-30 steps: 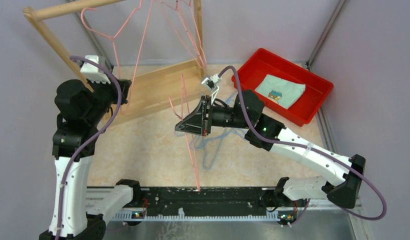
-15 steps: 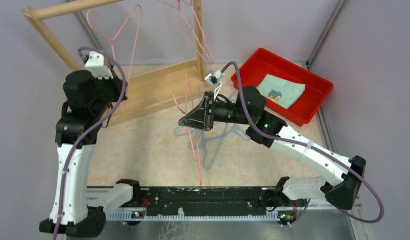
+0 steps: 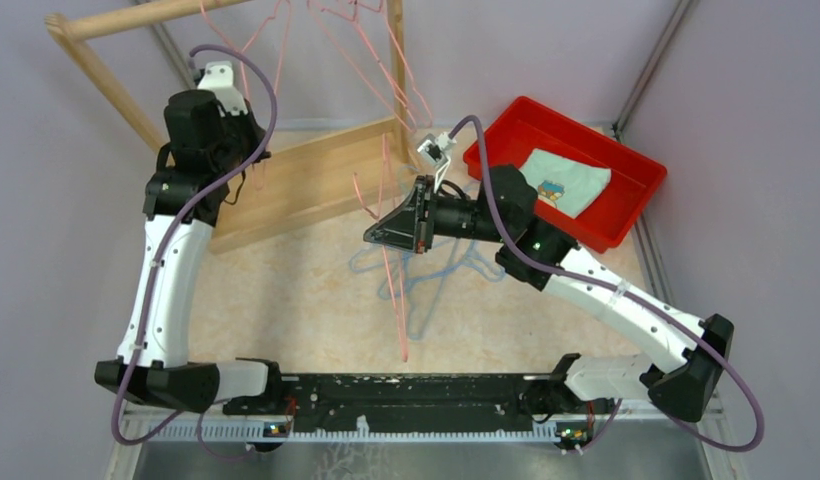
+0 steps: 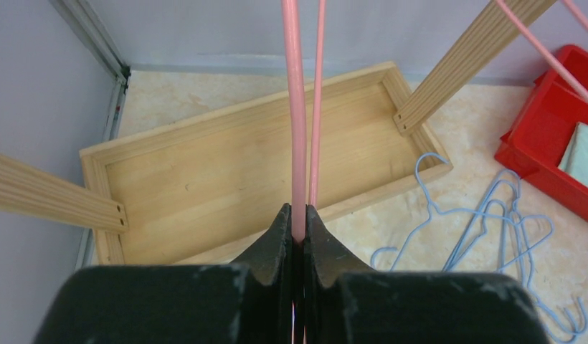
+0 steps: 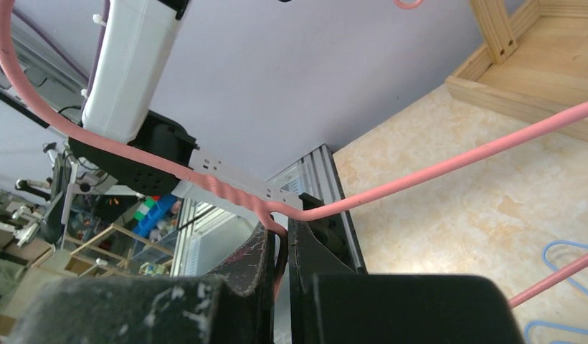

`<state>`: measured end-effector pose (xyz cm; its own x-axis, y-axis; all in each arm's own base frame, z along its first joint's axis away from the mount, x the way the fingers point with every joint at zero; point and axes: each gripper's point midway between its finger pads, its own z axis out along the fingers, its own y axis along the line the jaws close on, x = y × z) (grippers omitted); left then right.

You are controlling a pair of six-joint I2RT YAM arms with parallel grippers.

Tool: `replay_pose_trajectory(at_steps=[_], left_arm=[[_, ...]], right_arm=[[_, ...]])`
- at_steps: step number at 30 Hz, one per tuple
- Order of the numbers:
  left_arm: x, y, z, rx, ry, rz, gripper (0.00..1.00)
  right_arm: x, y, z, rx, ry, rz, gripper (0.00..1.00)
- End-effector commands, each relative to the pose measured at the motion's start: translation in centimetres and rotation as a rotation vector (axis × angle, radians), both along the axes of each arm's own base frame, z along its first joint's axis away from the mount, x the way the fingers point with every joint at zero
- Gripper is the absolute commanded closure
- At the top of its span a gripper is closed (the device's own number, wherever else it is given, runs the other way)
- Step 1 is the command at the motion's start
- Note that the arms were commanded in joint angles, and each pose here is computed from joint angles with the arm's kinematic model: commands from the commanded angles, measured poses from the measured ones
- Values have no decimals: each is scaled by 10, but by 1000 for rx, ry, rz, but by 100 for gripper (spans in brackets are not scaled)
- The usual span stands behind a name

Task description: Organize the hangers

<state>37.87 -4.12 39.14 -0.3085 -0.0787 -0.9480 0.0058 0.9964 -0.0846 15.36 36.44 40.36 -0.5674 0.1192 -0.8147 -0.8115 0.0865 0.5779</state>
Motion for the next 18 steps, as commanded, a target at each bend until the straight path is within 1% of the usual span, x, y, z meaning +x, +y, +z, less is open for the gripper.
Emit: replay_pose_trajectory(at_steps=[1,4,6,10,15,18], left_arm=[[6,-3,54,-32,-184,-8,100],[1,0,65,-41,-241,5,100],[4,3,63,-25,-239,20,100],[26,1,42,18,-140,14,100],[48,-3,26,5,-76,23,100],[60,-16,14,-12,-29,-23,100]], right_arm=[[0,-7,38,78,-86,1,100],[5,-7,37,77,-84,2,100],[8,-7,36,80,-78,4,100],[17,-6,34,86,-55,15,100],[28,-6,37,100,-35,26,100],[32,-9,40,102,-38,21,100]])
